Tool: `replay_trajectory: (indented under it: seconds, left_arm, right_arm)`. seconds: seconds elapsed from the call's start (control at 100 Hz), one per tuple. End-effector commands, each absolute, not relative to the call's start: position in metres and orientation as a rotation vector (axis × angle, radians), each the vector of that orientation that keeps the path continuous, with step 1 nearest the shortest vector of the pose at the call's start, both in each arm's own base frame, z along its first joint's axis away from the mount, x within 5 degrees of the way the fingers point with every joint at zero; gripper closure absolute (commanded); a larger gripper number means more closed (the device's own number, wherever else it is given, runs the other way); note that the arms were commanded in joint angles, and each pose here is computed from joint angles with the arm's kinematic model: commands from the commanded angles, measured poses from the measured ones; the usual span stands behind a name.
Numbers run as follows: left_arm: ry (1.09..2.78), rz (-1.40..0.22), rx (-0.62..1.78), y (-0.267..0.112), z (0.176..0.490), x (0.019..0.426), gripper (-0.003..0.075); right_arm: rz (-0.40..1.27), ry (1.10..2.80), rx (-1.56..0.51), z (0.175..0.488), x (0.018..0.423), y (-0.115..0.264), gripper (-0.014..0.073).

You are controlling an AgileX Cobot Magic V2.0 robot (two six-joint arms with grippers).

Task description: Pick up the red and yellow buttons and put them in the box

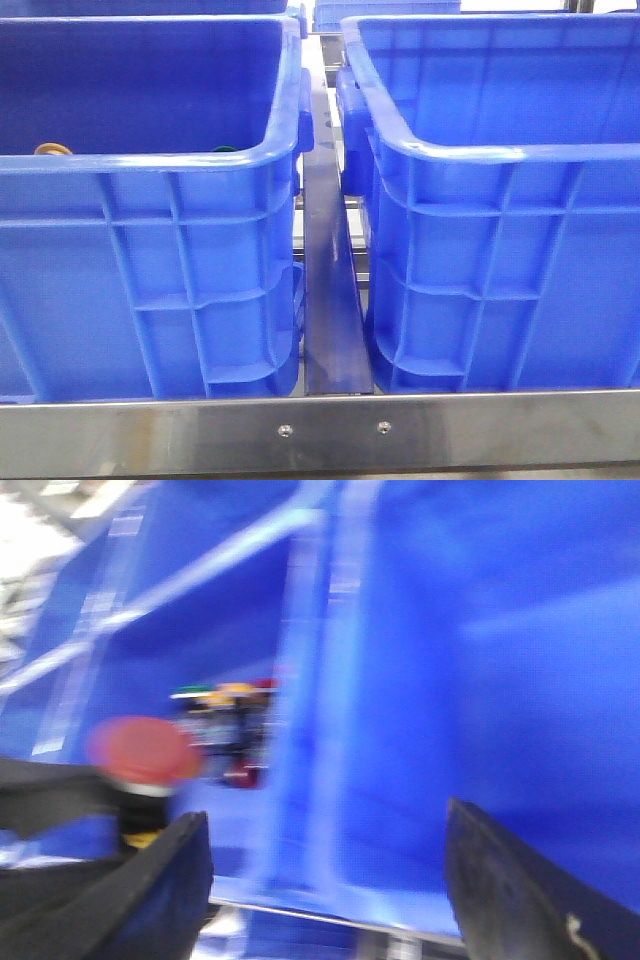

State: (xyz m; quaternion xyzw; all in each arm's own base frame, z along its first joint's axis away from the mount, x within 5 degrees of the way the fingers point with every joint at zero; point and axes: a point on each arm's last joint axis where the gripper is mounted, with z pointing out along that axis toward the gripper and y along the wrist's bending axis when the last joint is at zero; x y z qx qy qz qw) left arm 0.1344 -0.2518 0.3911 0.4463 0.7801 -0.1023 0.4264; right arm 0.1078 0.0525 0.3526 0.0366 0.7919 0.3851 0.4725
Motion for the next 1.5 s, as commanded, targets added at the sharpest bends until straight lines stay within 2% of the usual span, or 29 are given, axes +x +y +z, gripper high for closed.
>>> replay_trajectory:
  seconds: [0.0,0.15,0.29,0.68,1.18,1.37,1.49]
  left_arm:
    - [1.851,-0.313,1.078,-0.247,0.413,0.130,0.0739]
    - [1.852,-0.312,1.078,-0.247,0.413,0.130,0.0738]
    - [1.852,-0.312,1.078,-0.247,0.413,0.130,0.0739]
    - [1.852,-0.312,1.078,-0.247,0.413,0.130,0.0738]
    - [1.852,-0.312,1.078,-0.247,0.413,0.130,0.0738]
    - [1.852,-0.312,1.078,-0.247,0.413,0.130,0.0739]
    - [1.852,-0.312,1.078,-0.247,0.413,0.130,0.0739]
  right_arm:
    - [1.061,1.802,0.058,0.372,0.119,0.058,0.0075]
    - [1.239,1.776,-0.045,0.375,0.138,0.068,0.0075]
    - [1.316,1.811,-0.061,0.369,0.160,0.072,0.0075]
    - [1.434,1.899,-0.170,0.363,0.185,0.099,0.0075]
    - [1.482,1.902,-0.221,0.366,0.184,0.114,0.0076]
    - [1.498,1.907,-0.230,0.365,0.184,0.115,0.0139]
    - [1.537,1.921,-0.232,0.361,0.188,0.118,0.0139]
